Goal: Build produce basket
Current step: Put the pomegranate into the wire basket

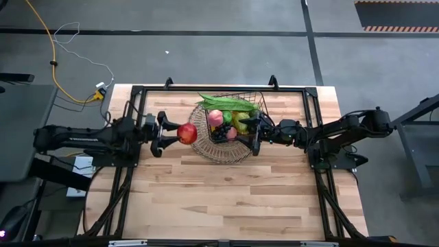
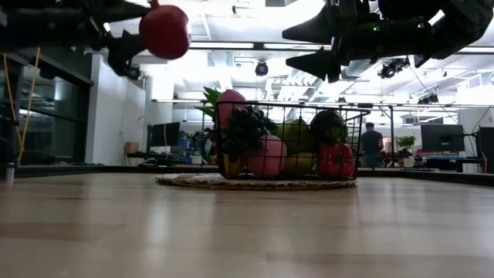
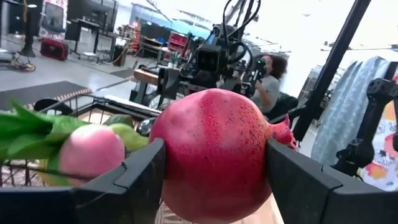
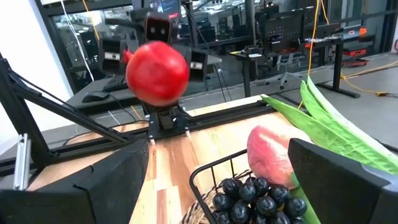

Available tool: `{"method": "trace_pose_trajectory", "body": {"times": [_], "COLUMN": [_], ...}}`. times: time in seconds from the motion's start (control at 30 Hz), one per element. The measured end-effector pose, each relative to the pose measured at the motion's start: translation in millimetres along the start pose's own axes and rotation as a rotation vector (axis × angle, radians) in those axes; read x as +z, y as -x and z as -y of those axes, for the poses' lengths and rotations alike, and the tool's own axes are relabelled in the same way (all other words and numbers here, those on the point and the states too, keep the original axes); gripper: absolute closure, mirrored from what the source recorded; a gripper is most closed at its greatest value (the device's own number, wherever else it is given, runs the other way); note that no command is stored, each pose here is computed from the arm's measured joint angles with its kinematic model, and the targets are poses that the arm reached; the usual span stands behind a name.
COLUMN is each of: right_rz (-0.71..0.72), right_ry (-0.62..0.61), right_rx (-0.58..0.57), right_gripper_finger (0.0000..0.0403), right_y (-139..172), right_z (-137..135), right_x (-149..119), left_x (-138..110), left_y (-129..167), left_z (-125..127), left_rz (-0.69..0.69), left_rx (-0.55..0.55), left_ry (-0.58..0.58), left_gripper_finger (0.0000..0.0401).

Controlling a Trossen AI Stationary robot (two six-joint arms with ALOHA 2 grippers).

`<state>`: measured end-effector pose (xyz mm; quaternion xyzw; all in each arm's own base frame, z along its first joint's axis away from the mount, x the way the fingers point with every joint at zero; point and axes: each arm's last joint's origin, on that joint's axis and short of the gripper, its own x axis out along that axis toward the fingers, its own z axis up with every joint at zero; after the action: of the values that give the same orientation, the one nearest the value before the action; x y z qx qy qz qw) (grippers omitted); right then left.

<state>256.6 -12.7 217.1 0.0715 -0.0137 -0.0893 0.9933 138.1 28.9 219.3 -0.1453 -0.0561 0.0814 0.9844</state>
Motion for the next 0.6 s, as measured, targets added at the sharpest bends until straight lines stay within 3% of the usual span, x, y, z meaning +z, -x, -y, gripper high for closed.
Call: {"method": "trace_pose_trajectory", "body": {"times": [0.43,0.6], "right_rz": [0.005,0.006], "right_ry": [0.071,0.144], "right_rx": [0.096,0.081], "right_gripper_finger": [0.0029,0.0029], "right_y": [0.1,0.1], "right_z": [-2.8,-2.4], "right_x": [1.1,0.8], "left_x": [-8.9,-8.9], "left_y": [1.6,1.6], "left_z": [8.2,8.2], "left_rz": [0.021,0.021], "left_rx": [0.042,0.042], "left_ry": [0.002,0.002], "left_gripper_finger": [0.0167,0.0167]}}
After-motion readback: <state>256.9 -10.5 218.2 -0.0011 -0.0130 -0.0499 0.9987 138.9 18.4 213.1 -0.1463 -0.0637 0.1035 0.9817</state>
